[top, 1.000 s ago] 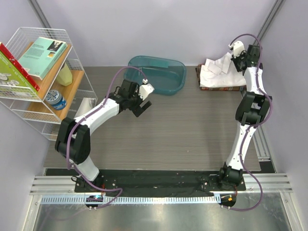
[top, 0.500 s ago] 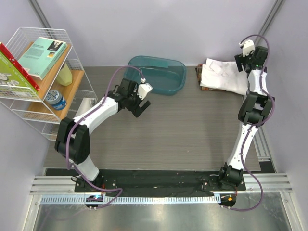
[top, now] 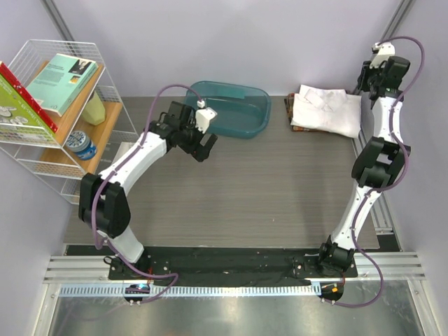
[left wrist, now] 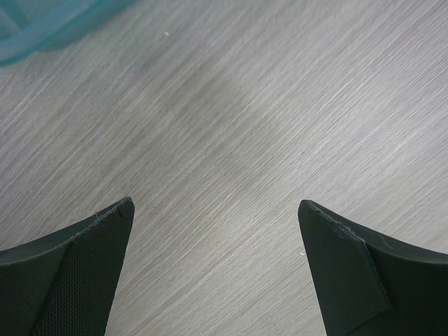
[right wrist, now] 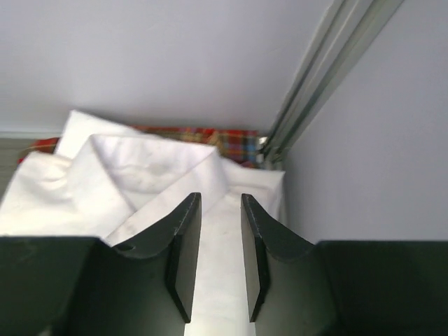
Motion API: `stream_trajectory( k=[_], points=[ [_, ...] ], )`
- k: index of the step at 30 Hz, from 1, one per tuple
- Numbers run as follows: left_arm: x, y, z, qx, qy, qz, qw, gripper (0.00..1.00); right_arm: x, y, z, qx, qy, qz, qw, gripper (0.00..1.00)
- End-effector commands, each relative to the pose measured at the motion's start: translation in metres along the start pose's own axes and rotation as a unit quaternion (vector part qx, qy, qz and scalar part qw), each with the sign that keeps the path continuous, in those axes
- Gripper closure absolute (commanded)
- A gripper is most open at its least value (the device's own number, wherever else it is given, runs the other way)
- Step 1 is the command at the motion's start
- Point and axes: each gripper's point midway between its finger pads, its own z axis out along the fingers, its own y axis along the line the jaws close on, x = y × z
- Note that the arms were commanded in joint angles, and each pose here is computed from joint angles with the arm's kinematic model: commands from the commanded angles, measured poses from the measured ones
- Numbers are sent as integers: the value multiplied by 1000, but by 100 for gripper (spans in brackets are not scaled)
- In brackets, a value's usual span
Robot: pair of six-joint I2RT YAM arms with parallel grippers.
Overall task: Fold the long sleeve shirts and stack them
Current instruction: Neatly place the folded shirt to the corner
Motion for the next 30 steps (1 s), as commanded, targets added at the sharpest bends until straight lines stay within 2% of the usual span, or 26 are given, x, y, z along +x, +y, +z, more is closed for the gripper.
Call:
stream_trajectory(
  k=[1,5,7,10,11,12,13,14,15,17,19,21,26,30],
  points=[
    [-31,3,-35,31,-48,-49,997,0,-22,44,-41,-98,5,104,990,66],
    [-35,4,-50,75,-53,-80,993,0,-5,85,-71,-163,59,144,974,62],
    [-34,6,-56,91,-58,-98,989,0,1,100,-87,-177,78,153,969,54],
    [-29,5,-60,118,-50,-131,983,0,16,127,-125,-199,115,155,961,33],
    [-26,10,-58,105,-38,-140,984,0,41,138,-136,-205,147,165,953,27],
    [-21,11,-57,105,-25,-151,983,0,29,144,-155,-209,137,156,956,14],
    [-6,8,-53,119,9,-172,978,0,33,154,-164,-214,145,150,954,8],
    [-5,9,-55,125,15,-178,976,0,53,164,-177,-218,169,152,949,4],
    [0,8,-56,132,22,-184,974,0,46,168,-195,-222,161,141,951,0],
    [13,7,-54,128,31,-194,972,0,71,186,-216,-228,190,128,946,0],
    [22,10,-54,106,34,-191,975,0,77,201,-241,-235,200,100,946,0],
    [33,10,-56,89,35,-189,977,0,106,213,-259,-243,228,76,940,0],
    [71,7,-55,61,73,-182,979,0,138,223,-300,-239,243,46,939,1],
    [80,7,-58,43,63,-167,983,0,146,226,-313,-239,240,20,941,0]
  ],
)
